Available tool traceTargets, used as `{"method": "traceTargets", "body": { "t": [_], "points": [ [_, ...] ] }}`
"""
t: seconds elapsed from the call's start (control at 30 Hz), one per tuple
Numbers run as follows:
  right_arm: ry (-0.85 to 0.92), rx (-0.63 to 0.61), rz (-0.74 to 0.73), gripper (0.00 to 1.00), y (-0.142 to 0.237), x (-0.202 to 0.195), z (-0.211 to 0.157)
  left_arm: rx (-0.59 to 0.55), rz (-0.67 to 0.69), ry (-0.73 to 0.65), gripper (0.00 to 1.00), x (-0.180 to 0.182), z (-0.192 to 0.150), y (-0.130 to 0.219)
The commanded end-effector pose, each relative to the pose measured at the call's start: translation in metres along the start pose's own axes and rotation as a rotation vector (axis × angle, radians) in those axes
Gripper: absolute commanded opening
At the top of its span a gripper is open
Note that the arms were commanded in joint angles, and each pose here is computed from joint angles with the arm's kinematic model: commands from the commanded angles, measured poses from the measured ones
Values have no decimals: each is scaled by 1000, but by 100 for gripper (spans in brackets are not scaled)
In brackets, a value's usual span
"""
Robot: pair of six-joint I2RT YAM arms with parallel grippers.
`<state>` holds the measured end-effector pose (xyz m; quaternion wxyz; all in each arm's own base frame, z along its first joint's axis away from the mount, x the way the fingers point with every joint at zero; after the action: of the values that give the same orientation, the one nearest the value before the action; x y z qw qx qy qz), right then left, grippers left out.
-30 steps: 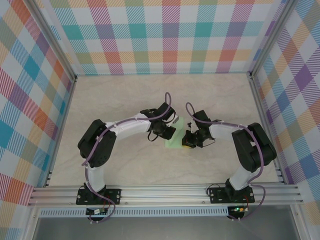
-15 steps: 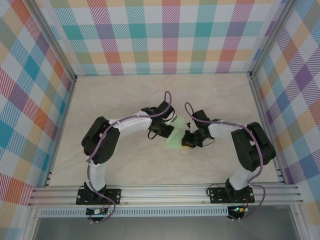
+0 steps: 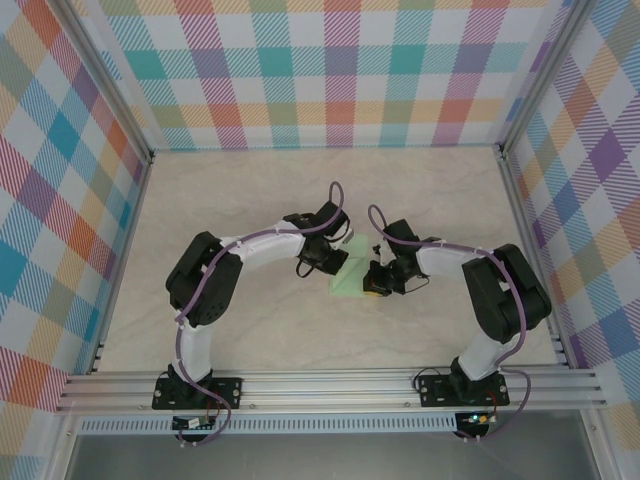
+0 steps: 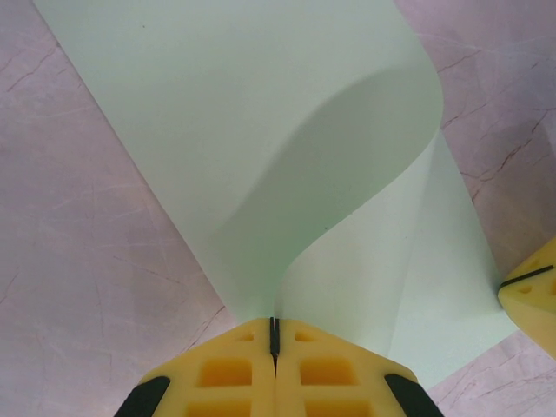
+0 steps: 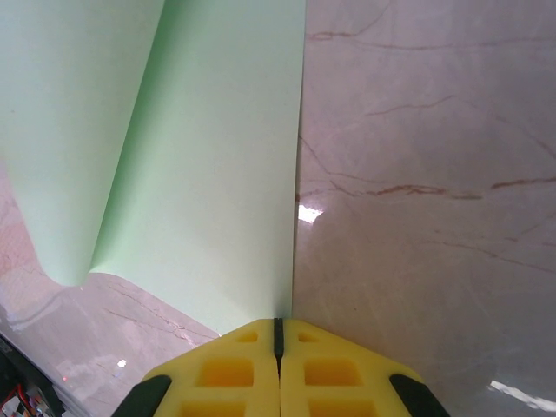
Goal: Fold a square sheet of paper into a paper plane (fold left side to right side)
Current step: Fold the triangle a second time at the center of the table.
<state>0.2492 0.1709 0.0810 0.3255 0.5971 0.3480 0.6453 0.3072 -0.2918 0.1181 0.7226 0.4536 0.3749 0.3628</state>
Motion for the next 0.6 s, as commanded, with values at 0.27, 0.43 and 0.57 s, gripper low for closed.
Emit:
{"method": "traceTargets", "body": {
  "t": [0.27, 0.43, 0.57],
  "points": [
    [8, 43, -34, 6, -4, -2, -4, -8, 15, 3, 0, 8, 8, -8],
    [8, 43, -35, 6, -4, -2, -5, -13, 10, 5, 0, 8, 9, -9],
    [7, 43, -34, 6, -4, -2, -4, -12, 10, 5, 0, 8, 9, -11]
  ]
}}
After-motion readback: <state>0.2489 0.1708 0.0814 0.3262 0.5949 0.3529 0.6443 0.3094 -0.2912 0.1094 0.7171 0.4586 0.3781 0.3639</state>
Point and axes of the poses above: each hand's point on the last joint's axis, 136 mm out from that joint toward the fingers, its own y axis back along the fingers, its own x axis along the line the jaws close on, z = x × y, the point moved 8 cm from there along y, back along the fingers, and after that the axes turned 6 degrees about y, right-handed, at the moved point
